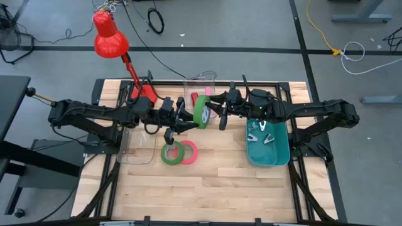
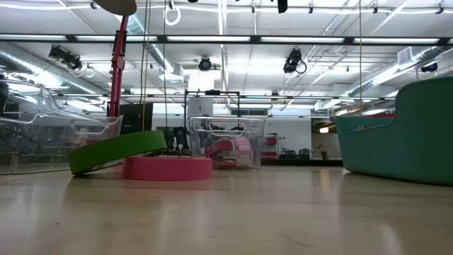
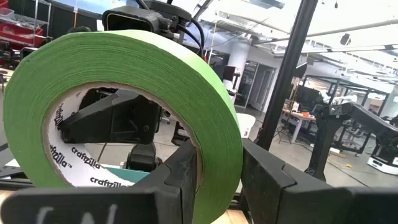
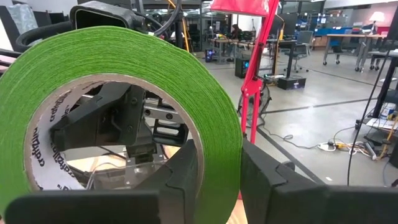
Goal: Pick and place Stapler, Stapler remover, tape
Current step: Put the bottom green tape into the left transparent bin
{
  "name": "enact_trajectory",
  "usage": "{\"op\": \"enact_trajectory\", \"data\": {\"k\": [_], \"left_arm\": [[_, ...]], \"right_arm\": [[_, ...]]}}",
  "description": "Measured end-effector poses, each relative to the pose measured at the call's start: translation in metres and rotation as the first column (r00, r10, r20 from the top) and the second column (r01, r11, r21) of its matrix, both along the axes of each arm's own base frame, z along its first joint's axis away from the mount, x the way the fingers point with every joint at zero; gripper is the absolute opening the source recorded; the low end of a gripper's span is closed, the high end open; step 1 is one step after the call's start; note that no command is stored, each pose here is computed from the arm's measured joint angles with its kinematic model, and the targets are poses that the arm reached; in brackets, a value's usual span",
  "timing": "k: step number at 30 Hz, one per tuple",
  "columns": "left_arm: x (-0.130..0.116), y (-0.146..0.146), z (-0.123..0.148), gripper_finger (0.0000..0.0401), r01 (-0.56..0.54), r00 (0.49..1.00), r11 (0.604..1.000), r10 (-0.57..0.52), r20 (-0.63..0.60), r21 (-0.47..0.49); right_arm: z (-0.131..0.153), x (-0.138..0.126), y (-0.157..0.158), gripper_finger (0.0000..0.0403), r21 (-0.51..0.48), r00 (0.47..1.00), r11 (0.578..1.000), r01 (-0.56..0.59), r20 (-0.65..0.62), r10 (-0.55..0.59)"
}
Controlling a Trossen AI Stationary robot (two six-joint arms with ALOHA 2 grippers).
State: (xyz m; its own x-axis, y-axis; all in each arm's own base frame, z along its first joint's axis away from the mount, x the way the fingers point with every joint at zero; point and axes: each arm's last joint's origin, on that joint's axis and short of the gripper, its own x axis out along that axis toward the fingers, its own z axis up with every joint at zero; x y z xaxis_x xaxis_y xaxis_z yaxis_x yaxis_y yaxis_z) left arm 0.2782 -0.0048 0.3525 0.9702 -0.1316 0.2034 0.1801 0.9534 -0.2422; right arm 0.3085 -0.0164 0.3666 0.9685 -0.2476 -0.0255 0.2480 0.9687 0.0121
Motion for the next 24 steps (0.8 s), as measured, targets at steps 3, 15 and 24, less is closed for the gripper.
{"op": "enact_trajectory", "data": {"k": [3, 15, 24], "left_arm": [[0.0000, 0.0000, -0.0001, 0.0107, 0.001, 1.000, 1.000, -0.001, 0.000, 0.000], [-0.0002, 0.0000, 0.0004, 0.0104, 0.000, 1.000, 1.000, 0.000, 0.005, 0.003], [-0.0002, -0.0001, 0.0003, 0.0104, 0.000, 1.000, 1.000, 0.000, 0.003, 0.004]], "right_arm": [[0.0000, 0.0000, 0.0000, 0.0097, 0.000, 1.000, 1.000, 0.000, 0.000, 0.000], [0.0003, 0.0002, 0.0006, 0.0141, 0.074, 1.000, 0.997, -0.021, 0.022, 0.019], [0.0020, 0.0000, 0.0015, 0.0196, 0.102, 0.998, 0.993, -0.051, 0.045, 0.047]]}}
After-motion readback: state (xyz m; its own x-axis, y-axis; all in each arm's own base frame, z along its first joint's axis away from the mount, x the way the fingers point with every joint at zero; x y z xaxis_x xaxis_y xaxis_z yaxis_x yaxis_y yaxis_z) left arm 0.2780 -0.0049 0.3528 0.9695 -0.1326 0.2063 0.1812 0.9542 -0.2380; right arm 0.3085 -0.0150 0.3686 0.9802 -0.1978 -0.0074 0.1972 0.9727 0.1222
